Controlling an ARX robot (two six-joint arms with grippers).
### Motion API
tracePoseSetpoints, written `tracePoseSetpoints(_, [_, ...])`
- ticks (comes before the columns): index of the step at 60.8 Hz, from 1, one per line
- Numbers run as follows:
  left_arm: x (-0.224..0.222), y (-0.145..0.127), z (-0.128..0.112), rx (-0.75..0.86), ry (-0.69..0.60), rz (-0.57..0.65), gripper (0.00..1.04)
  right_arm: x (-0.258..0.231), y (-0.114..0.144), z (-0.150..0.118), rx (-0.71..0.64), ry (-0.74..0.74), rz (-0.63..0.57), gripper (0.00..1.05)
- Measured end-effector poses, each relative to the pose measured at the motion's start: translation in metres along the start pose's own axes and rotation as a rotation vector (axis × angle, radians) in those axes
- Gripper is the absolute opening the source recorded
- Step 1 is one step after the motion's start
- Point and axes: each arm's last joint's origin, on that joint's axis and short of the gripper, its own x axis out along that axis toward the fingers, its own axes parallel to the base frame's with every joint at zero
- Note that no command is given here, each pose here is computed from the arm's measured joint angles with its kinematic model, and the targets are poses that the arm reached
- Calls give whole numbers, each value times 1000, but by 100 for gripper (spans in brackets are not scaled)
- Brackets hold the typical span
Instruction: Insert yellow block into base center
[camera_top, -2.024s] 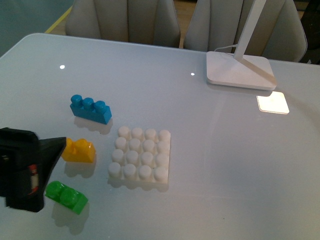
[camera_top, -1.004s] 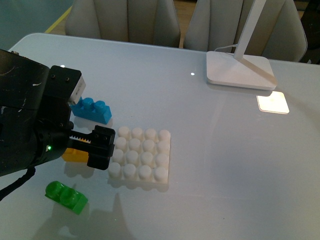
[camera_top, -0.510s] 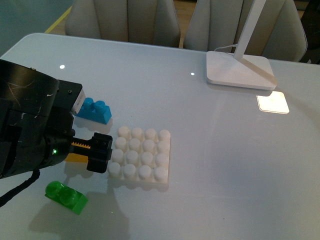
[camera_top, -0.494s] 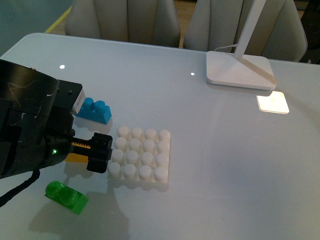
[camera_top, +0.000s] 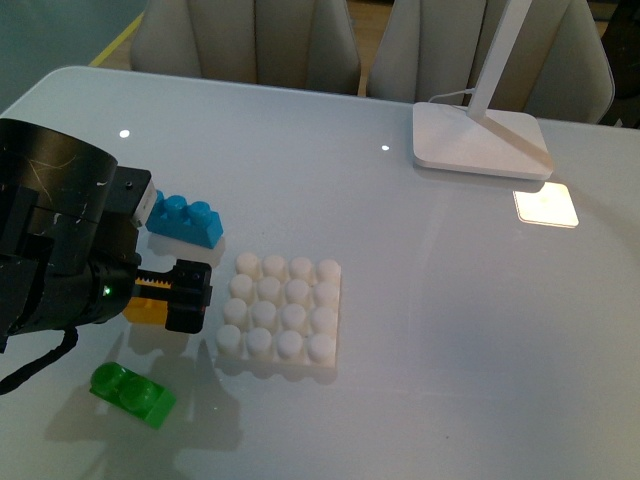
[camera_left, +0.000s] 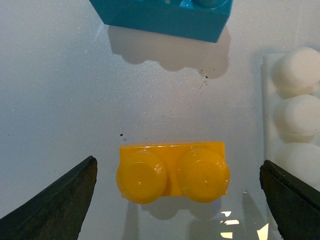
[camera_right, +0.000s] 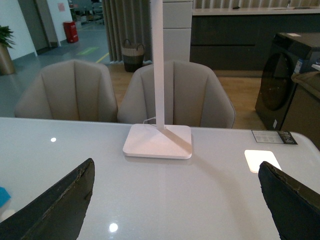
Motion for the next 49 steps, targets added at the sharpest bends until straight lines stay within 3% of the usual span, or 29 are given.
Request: tracePoseSetpoints(49, [16, 2, -3, -7, 32, 13, 97, 0, 0, 0, 0, 0, 0, 96])
